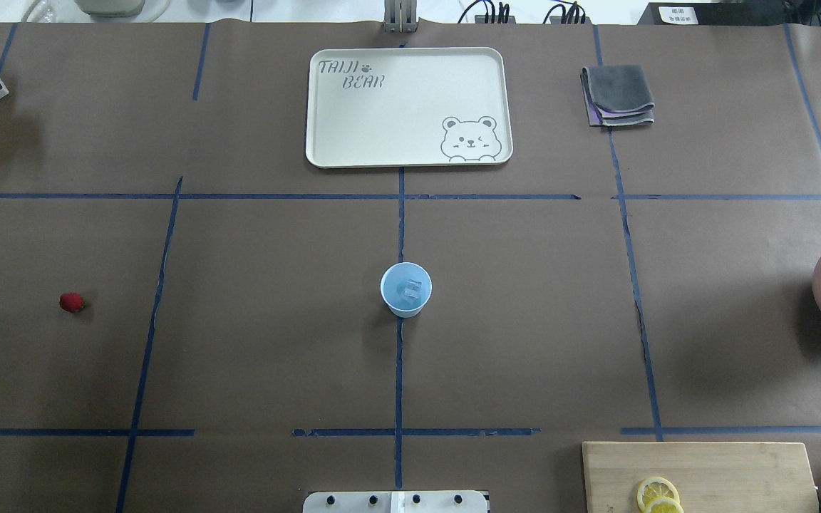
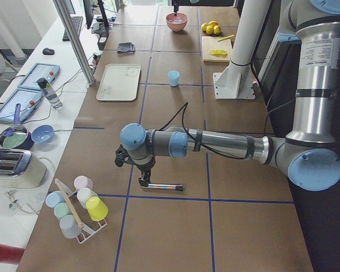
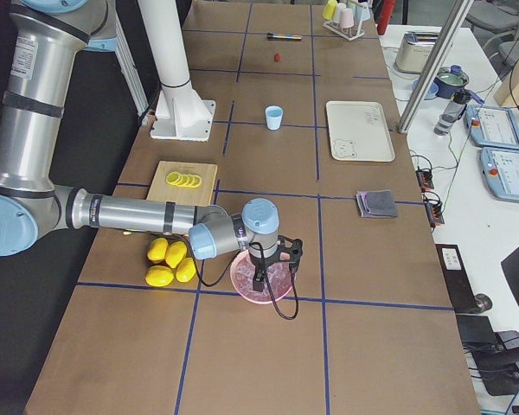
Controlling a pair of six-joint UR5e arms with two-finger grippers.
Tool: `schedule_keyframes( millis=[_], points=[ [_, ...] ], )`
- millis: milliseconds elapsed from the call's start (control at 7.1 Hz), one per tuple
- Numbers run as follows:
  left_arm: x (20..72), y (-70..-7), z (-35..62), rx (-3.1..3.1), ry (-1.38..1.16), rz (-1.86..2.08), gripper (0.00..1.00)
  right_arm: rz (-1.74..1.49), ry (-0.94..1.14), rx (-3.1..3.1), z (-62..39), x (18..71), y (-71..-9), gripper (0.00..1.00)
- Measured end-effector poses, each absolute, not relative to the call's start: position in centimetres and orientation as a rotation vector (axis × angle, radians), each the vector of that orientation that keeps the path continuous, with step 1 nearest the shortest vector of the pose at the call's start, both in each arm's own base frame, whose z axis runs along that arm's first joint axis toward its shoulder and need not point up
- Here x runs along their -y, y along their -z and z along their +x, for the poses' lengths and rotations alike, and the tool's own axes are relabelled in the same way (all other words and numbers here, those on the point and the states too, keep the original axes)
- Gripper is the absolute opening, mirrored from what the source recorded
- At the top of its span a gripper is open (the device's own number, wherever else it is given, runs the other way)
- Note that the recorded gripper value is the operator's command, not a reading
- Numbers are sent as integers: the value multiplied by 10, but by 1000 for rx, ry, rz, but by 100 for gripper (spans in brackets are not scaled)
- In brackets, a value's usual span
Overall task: Mash ice and strawberries in cup
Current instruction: 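Withdraw the pink bowl from the cup with the right gripper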
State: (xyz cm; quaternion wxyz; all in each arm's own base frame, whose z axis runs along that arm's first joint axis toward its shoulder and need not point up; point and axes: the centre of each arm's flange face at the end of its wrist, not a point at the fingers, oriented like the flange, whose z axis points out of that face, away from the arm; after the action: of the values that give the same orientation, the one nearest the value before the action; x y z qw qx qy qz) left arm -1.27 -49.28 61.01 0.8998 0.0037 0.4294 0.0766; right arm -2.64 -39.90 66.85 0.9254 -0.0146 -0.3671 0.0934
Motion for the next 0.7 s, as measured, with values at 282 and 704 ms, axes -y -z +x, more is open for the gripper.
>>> schedule_keyframes(
  millis=[282, 704],
  points=[
    [493, -610, -13, -889, -159, 8, 100, -67, -218, 748, -37, 398, -672, 94],
    [493, -610, -13, -889, -159, 8, 100, -96, -218, 739, -52, 396, -675, 86]
  ],
)
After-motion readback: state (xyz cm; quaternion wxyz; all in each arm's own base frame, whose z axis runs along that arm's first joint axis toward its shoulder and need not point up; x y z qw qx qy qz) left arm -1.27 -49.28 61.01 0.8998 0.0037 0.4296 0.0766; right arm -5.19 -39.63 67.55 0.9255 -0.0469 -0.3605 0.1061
